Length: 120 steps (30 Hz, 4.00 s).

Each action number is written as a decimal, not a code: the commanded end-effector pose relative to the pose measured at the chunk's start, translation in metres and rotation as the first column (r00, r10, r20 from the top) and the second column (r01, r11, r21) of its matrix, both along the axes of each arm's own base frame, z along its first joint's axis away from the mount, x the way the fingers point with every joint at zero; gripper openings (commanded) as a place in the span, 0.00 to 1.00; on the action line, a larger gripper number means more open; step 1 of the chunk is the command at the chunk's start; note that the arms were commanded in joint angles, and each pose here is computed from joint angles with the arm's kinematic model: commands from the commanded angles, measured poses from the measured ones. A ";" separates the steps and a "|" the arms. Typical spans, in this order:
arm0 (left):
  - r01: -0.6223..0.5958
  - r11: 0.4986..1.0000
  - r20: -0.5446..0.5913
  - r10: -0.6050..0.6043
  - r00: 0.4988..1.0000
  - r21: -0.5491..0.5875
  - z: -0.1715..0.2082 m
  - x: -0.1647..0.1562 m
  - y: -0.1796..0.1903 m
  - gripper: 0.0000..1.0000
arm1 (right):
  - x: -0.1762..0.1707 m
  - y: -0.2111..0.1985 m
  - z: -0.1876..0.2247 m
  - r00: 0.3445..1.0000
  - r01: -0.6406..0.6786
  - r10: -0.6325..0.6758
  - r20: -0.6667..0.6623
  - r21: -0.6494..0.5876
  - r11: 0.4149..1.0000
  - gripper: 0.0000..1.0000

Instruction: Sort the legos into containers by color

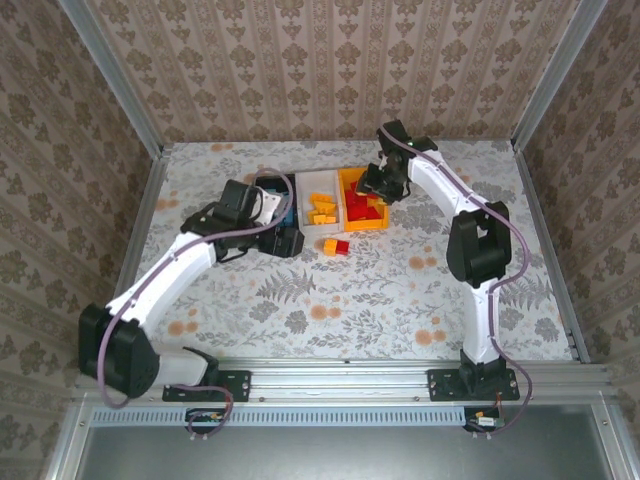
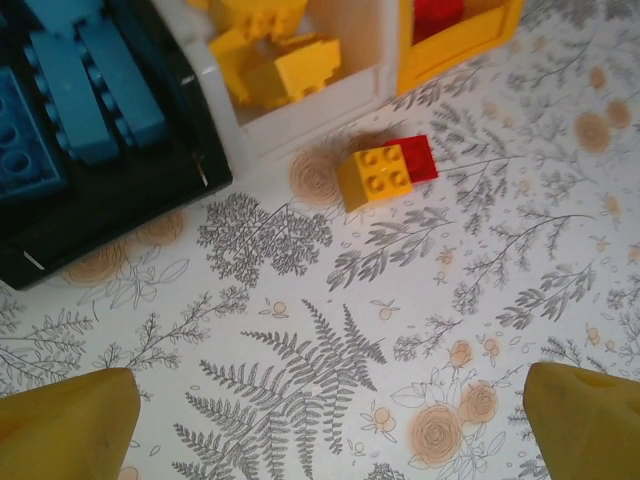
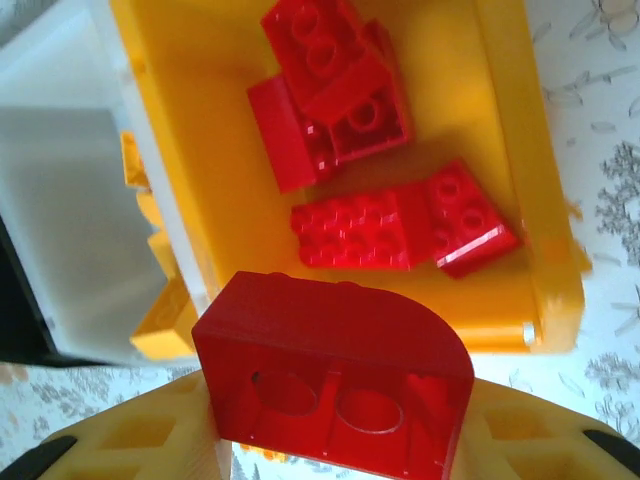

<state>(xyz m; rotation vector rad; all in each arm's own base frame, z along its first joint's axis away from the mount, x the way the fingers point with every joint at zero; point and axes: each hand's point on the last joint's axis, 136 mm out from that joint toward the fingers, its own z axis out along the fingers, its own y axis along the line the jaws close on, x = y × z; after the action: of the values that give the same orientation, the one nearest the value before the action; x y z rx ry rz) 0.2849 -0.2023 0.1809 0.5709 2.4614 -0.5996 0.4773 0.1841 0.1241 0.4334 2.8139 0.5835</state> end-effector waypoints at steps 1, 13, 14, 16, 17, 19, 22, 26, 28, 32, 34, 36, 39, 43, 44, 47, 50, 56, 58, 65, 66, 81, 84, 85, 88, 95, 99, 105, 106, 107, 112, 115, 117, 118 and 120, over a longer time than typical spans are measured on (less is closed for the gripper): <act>-0.045 0.999 0.125 0.047 0.991 -0.021 0.016 0.007 0.007 1.00 | 0.006 -0.004 -0.009 0.998 0.025 -0.024 -0.052 0.019 0.999 0.43; -0.135 0.991 0.100 0.132 0.986 0.016 0.012 0.000 0.026 1.00 | 0.024 -0.005 -0.035 0.996 0.026 -0.024 -0.082 0.019 0.999 0.48; -0.135 0.991 0.094 0.133 0.987 0.021 0.011 0.000 0.026 1.00 | 0.026 -0.005 -0.035 0.996 0.027 -0.025 -0.083 0.022 0.999 0.49; -0.138 0.990 0.086 0.135 0.987 0.027 0.010 -0.001 0.028 1.00 | 0.027 -0.003 -0.036 0.996 0.027 -0.025 -0.085 0.029 0.999 0.49; -0.138 0.990 0.082 0.135 0.987 0.028 0.009 -0.001 0.028 1.00 | 0.029 -0.003 -0.036 0.996 0.029 -0.026 -0.083 0.031 0.999 0.50; -0.144 0.989 0.080 0.141 0.987 0.033 0.008 -0.001 0.029 1.00 | 0.030 -0.002 -0.036 0.996 0.028 -0.025 -0.083 0.031 0.999 0.50; -0.149 0.988 0.078 0.146 0.986 0.038 0.007 -0.001 0.031 1.00 | 0.032 -0.003 -0.034 0.996 0.029 -0.026 -0.081 0.029 0.999 0.50; -0.156 0.987 0.075 0.152 0.985 0.040 0.006 -0.001 0.033 1.00 | 0.033 -0.003 -0.035 0.996 0.026 -0.024 -0.083 0.027 0.999 0.50; -0.157 0.987 0.070 0.154 0.986 0.040 0.006 -0.002 0.033 1.00 | 0.032 -0.002 -0.036 0.996 0.023 -0.021 -0.088 0.025 0.999 0.50; -0.160 0.987 0.062 0.157 0.986 0.035 0.005 -0.003 0.033 1.00 | 0.032 -0.003 -0.037 0.995 0.024 -0.022 -0.093 0.021 0.999 0.53; -0.162 0.986 0.059 0.159 0.985 0.035 0.004 -0.003 0.033 1.00 | 0.031 -0.003 -0.038 0.995 0.023 -0.021 -0.094 0.018 1.000 0.54; -0.162 0.986 0.058 0.160 0.985 0.033 0.004 -0.004 0.033 1.00 | 0.031 -0.004 -0.039 0.995 0.022 -0.021 -0.098 0.015 1.000 0.55; -0.164 0.986 0.059 0.162 0.985 0.032 0.005 -0.003 0.034 1.00 | 0.029 -0.004 -0.039 0.995 0.020 -0.019 -0.102 0.013 1.000 0.60; -0.165 0.986 0.056 0.163 0.985 0.033 0.004 -0.005 0.034 1.00 | 0.028 -0.006 -0.038 0.994 0.023 -0.022 -0.103 0.007 1.000 0.63; -0.166 0.986 0.056 0.164 0.985 0.032 0.004 -0.005 0.034 1.00 | 0.028 -0.005 -0.037 0.995 0.022 -0.021 -0.102 0.006 1.000 0.63; -0.169 0.985 0.057 0.167 0.984 0.030 0.004 -0.005 0.035 1.00 | 0.028 -0.006 -0.035 0.995 0.023 -0.022 -0.098 0.005 1.000 0.63; -0.166 0.986 0.055 0.164 0.985 0.026 0.003 -0.005 0.034 1.00 | 0.027 -0.007 -0.032 0.995 0.023 -0.023 -0.096 0.002 1.000 0.63; -0.158 0.987 0.056 0.156 0.986 0.019 0.004 -0.003 0.032 1.00 | 0.025 -0.007 -0.022 0.996 0.025 -0.024 -0.086 0.004 1.000 0.63; -0.152 0.988 0.054 0.152 0.987 0.014 0.002 -0.002 0.030 1.00 | 0.024 -0.007 -0.016 0.997 0.026 -0.025 -0.077 0.008 1.000 0.63; -0.126 0.992 0.041 0.126 0.991 -0.011 0.004 0.009 0.017 1.00 | 0.009 -0.007 0.014 0.999 0.032 -0.031 -0.027 0.046 0.998 0.63; -0.122 0.992 0.041 0.123 0.992 -0.015 0.004 0.011 0.015 1.00 | 0.005 -0.008 0.019 0.999 0.034 -0.033 -0.017 0.055 0.998 0.63; -0.087 0.994 -0.012 0.087 0.996 -0.064 -0.001 0.019 -0.003 1.00 | -0.095 -0.012 0.030 0.999 0.005 -0.013 0.046 0.162 0.987 0.68; -0.083 0.994 -0.030 0.081 0.996 -0.072 -0.003 0.017 -0.005 1.00 | -0.120 -0.008 0.019 1.000 -0.009 0.004 0.027 0.174 0.985 0.69; -0.083 0.994 -0.038 0.081 0.996 -0.077 -0.004 0.016 -0.006 1.00 | -0.128 -0.005 0.015 1.000 -0.015 0.011 0.023 0.176 0.984 0.69; -0.085 0.993 -0.065 0.079 0.995 -0.084 -0.011 0.013 -0.007 1.00 | -0.147 0.005 0.005 0.999 -0.034 0.032 0.014 0.203 0.978 0.71; -0.110 0.988 -0.111 0.097 0.989 -0.110 -0.026 0.008 -0.013 1.00 | -0.173 0.023 -0.027 0.996 -0.070 0.082 -0.042 0.222 0.972 0.76; -0.127 0.985 -0.121 0.113 0.986 -0.116 -0.026 0.007 -0.012 1.00 | -0.175 0.030 -0.048 0.990 -0.084 0.107 -0.092 0.225 0.971 0.76; -0.157 0.982 -0.140 0.141 0.980 -0.108 -0.031 0.001 -0.007 1.00 | -0.162 0.041 -0.064 0.982 -0.108 0.141 -0.130 0.231 0.967 0.74; -0.165 0.981 -0.148 0.149 0.978 -0.104 -0.033 0.000 -0.005 1.00 | -0.159 0.043 -0.066 0.980 -0.112 0.146 -0.138 0.231 0.967 0.73; -0.172 0.980 -0.153 0.155 0.976 -0.102 -0.034 -0.002 -0.004 1.00 | -0.157 0.044 -0.068 0.978 -0.114 0.150 -0.147 0.229 0.967 0.72; -0.201 0.975 -0.155 0.185 0.970 -0.095 -0.038 -0.008 0.003 1.00 | -0.144 0.051 -0.072 0.972 -0.132 0.171 -0.159 0.226 0.965 0.70; -0.214 0.973 -0.151 0.199 0.968 -0.091 -0.039 -0.010 0.008 1.00 | -0.138 0.053 -0.075 0.971 -0.135 0.173 -0.168 0.219 0.966 0.68; -0.223 0.971 -0.151 0.208 0.966 -0.089 -0.039 -0.010 0.010 1.00 | -0.132 0.055 -0.075 0.971 -0.135 0.173 -0.167 0.218 0.967 0.66; -0.223 0.971 -0.149 0.209 0.967 -0.089 -0.038 -0.010 0.011 1.00 | -0.130 0.056 -0.076 0.971 -0.133 0.172 -0.168 0.218 0.967 0.65; -0.226 0.970 -0.146 0.213 0.966 -0.084 -0.037 -0.011 0.013 1.00 | -0.129 0.056 -0.079 0.967 -0.128 0.168 -0.190 0.209 0.969 0.64</act>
<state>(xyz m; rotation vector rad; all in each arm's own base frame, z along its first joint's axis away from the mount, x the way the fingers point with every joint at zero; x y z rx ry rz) 0.2769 -0.1957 0.1430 0.2513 2.5543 -0.7026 0.3536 0.2367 0.0493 0.3355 2.9574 0.9010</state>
